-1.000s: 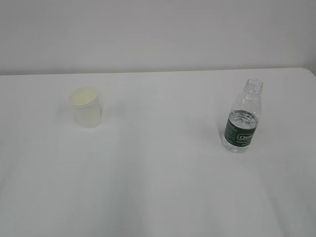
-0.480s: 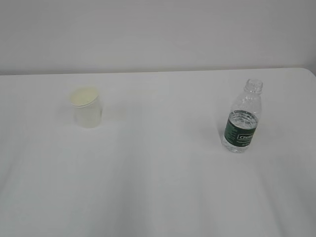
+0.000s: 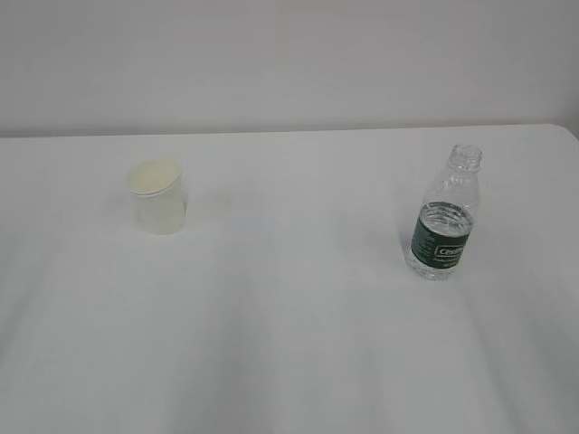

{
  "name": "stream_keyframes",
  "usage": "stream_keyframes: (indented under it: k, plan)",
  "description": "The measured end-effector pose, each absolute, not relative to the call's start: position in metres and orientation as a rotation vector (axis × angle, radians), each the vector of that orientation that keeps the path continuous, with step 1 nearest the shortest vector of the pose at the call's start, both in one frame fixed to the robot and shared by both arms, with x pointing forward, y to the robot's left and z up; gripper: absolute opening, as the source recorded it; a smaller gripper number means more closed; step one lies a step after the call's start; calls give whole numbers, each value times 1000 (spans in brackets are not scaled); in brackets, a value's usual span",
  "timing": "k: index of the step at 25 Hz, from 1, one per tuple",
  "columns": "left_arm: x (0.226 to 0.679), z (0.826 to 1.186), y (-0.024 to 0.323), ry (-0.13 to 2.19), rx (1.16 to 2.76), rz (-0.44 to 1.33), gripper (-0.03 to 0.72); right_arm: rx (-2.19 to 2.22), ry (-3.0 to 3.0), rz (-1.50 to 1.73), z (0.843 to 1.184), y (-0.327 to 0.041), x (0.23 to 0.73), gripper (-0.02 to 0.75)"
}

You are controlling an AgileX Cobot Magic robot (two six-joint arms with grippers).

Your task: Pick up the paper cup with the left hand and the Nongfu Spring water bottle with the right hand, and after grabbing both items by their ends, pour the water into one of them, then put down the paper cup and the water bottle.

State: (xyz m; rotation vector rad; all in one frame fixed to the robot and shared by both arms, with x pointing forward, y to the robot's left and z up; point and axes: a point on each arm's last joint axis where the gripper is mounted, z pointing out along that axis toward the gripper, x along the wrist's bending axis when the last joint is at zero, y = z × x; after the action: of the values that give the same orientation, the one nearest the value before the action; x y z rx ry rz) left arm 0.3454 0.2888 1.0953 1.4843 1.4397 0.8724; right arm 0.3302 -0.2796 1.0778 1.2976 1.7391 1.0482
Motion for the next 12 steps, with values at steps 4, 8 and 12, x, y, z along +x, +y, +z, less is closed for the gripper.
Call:
stream_keyframes:
  k: [4, 8, 12]
  plan:
    - [355, 1091, 288, 1466, 1510, 853, 550, 1282, 1750, 1034, 1077, -278, 338, 501]
    - [363, 1090, 287, 1465, 1507, 855, 547, 1264, 1754, 1025, 1076, -277, 347, 501]
    - [371, 1091, 288, 1438, 1512, 901, 542, 1266, 1754, 1021, 1075, -275, 357, 501]
